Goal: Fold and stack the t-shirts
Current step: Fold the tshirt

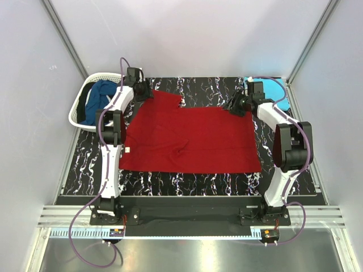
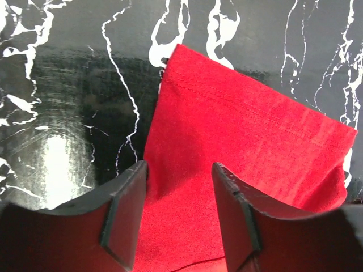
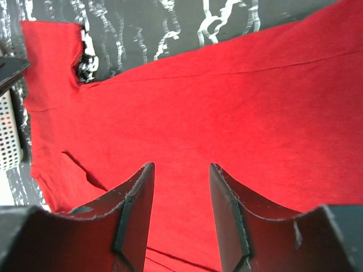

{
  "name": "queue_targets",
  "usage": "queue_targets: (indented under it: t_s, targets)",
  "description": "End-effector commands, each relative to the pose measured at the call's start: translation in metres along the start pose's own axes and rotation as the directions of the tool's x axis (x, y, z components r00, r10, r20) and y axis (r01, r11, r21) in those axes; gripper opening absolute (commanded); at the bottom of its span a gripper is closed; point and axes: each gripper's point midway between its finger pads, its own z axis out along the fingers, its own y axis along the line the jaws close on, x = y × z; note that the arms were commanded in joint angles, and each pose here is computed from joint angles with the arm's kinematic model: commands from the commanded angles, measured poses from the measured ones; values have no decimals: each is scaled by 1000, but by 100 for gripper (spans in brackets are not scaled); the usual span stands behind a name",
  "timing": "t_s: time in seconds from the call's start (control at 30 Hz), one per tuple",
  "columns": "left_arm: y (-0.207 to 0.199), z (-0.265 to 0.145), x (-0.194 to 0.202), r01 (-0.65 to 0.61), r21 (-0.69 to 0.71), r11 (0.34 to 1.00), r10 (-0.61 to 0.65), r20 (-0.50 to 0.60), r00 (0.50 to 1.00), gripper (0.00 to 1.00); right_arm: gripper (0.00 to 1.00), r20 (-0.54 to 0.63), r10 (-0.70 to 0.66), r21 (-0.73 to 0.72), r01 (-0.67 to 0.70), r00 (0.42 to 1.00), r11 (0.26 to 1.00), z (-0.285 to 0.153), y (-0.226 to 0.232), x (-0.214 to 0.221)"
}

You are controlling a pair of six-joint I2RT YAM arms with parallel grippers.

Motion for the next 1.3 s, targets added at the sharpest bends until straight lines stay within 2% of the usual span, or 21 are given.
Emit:
queue_targets:
  t_s: [0.0, 0.13, 0.17, 0.2, 0.3, 0.4, 0.53, 0.73, 0.9, 1.27]
  targets:
    - [-14, -2, -16, -9, 73, 997, 6, 42, 999, 52, 51, 69, -21, 7, 21, 997, 1000, -9, -9, -37]
    - [-16, -4, -20, 3, 104, 995, -8, 45, 999, 43, 55, 48, -33, 25, 32, 998, 999, -11, -42, -50]
    - [-21, -5, -20, 1, 131, 991, -7, 44, 999, 38, 59, 22, -28, 34, 27, 999, 999, -7, -53, -47]
    - [-22, -6, -21, 1, 142, 990, -8, 46, 999, 29, 59, -6, -20, 51, 20, 1000, 998, -9, -62, -45]
    - [-28, -13, -30, -3, 171, 985, -10, 70, 997, 8, 57, -23, -76, 121, 78, 997, 990, -7, -77, -59]
    - [-39, -22, -42, -7, 224, 975, -16, 102, 995, 0, 52, -43, -126, 164, 132, 991, 978, 3, -93, -64]
    - [-45, -29, -47, 16, 263, 965, -46, 110, 993, 0, 49, -8, -183, 193, 181, 983, 964, 8, -102, -88]
    - [-44, -30, -47, 32, 293, 956, -67, 108, 992, 0, 50, -23, -254, 202, 254, 967, 946, 22, -113, -96]
    - [-37, -30, -41, 30, 288, 957, -60, 97, 993, 0, 44, -45, -275, 178, 279, 960, 944, 36, -117, -98]
    - [-31, -23, -42, 57, 300, 952, -89, 94, 992, 0, 48, -16, -293, 199, 290, 956, 936, 47, -120, -115]
